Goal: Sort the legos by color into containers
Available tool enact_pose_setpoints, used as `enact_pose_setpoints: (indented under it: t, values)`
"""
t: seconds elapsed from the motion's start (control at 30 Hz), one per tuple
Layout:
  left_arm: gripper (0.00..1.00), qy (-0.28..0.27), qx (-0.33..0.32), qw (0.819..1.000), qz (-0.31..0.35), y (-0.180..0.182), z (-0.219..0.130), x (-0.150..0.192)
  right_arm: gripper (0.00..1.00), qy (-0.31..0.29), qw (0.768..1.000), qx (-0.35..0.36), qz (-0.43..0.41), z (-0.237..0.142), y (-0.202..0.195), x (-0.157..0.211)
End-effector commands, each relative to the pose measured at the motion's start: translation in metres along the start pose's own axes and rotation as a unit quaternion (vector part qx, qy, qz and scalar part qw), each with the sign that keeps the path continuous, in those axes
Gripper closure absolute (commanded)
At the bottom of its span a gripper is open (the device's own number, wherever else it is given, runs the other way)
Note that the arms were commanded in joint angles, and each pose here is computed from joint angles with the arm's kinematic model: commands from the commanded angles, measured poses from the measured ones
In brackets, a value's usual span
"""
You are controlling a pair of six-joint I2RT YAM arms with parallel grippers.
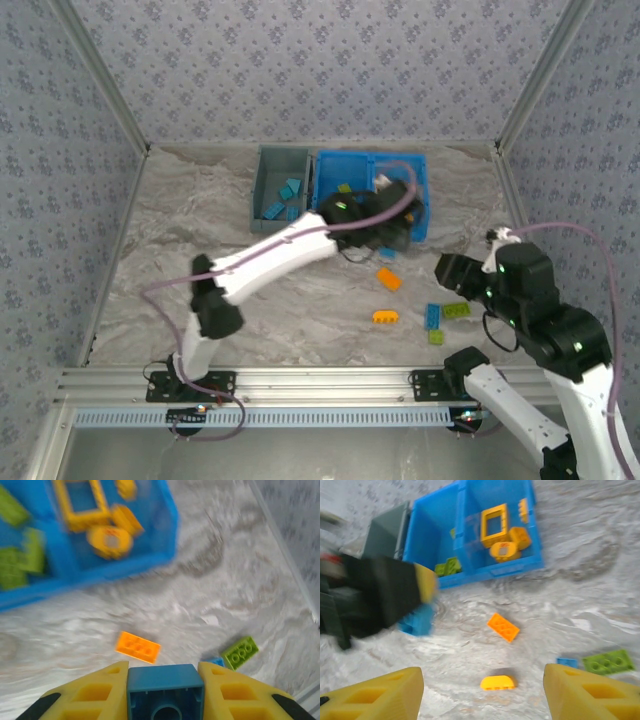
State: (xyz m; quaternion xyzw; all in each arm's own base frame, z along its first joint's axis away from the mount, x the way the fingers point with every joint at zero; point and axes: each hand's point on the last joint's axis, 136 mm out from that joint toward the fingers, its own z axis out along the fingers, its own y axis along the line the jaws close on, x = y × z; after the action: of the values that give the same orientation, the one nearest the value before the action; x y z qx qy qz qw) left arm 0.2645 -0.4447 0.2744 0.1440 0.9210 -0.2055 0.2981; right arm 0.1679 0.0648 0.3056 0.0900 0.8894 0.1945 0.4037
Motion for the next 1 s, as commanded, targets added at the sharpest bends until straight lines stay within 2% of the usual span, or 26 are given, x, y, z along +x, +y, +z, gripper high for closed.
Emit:
enact_pose_setpoints:
  t: [0.0, 0.17, 0.33, 0.43, 0.53, 0.63, 0.73, 0.97]
  values:
    - [0.74, -0.013, -0.069, 0.997, -0.022, 0.075, -0.011, -0.016, 0.33, 0.028, 0.996, -0.071, -0.036, 0.026, 0.036, 0.002]
    - [0.74, -0.022, -0.135, 0.989, -0.056, 0.179, -0.019, -0.03, 0.33, 0.047, 0.992, -0.083, -0.086, 0.056, 0.064, 0.016]
    - [0.74, -0.032, -0.177, 0.981, -0.072, 0.255, 0.006, -0.047, 0.33, 0.063, 0.981, -0.078, -0.164, 0.089, 0.107, 0.038]
    - [0.74, -0.036, -0.205, 0.976, -0.069, 0.282, 0.029, -0.062, 0.33, 0.038, 0.977, -0.09, -0.188, 0.106, 0.134, 0.044]
    - [0.74, -0.034, -0.243, 0.967, -0.065, 0.306, 0.054, -0.073, 0.32, -0.007, 0.971, -0.137, -0.195, 0.115, 0.167, 0.046]
    - [0.74, -0.026, -0.278, 0.958, -0.071, 0.329, 0.075, -0.08, 0.31, -0.02, 0.969, -0.155, -0.193, 0.127, 0.186, 0.048]
    - [0.74, -0.03, -0.314, 0.947, -0.065, 0.345, 0.087, -0.093, 0.31, -0.014, 0.969, -0.145, -0.198, 0.134, 0.191, 0.048]
    - [0.73, -0.013, -0.365, 0.93, -0.043, 0.374, 0.117, -0.095, 0.31, 0.0, 0.971, -0.135, -0.197, 0.141, 0.178, 0.056]
